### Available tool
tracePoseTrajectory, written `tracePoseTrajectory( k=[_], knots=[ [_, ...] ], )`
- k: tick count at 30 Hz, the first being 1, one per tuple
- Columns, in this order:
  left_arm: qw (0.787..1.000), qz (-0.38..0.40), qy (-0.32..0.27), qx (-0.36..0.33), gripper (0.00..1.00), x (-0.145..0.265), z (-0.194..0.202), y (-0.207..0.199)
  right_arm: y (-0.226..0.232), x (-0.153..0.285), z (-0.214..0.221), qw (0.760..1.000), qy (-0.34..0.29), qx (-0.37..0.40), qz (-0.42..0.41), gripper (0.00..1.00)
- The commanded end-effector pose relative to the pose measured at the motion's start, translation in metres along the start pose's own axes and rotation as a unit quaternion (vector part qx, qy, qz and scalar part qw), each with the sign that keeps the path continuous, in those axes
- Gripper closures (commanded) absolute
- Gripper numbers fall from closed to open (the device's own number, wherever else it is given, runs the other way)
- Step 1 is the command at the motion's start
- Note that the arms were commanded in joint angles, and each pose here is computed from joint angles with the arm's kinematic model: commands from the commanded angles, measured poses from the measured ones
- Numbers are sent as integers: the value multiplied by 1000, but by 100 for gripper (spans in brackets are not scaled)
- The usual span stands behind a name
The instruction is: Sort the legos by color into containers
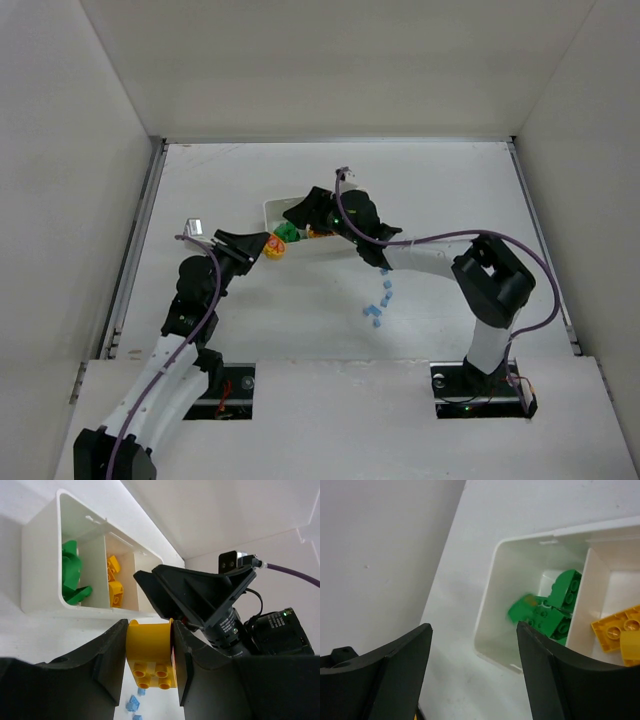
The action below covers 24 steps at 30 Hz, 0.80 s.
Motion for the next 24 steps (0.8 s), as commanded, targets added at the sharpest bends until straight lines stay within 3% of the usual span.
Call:
tracePoseTrajectory(
  k=[1, 6, 10, 13, 19, 24],
  knots=[
    [999, 30, -26, -22, 90, -3, -18, -22, 18, 2, -14, 1000, -23, 16, -12, 25],
    [999, 9, -25, -48, 90, -17, -17, -21, 15, 39, -30, 998, -65, 26, -8, 36],
    [996, -10, -19, -85, 90, -37, -9, -27, -2, 80, -35, 994, -100, 35, 13, 64],
    [991, -32, -12, -133, 89, -58, 3, -35, -19, 108, -32, 992, -115, 41, 40, 75],
    [969, -71, -5, -237, 88, -101, 20, -46, -47, 156, -22, 986, -139, 46, 74, 73],
    [958, -90, -3, -273, 87, -140, 25, -46, -64, 181, -12, 983, -145, 56, 97, 66]
  ],
)
Point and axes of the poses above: each gripper's point midway between its finger pads, its own x axis back along the fingers, its own y axis along the line the jaws close on, z = x × y, the point moved 5 cm from there along x, back along the fingers, and after that the axes turned 7 degrees about -x, right-handed, at the moved point
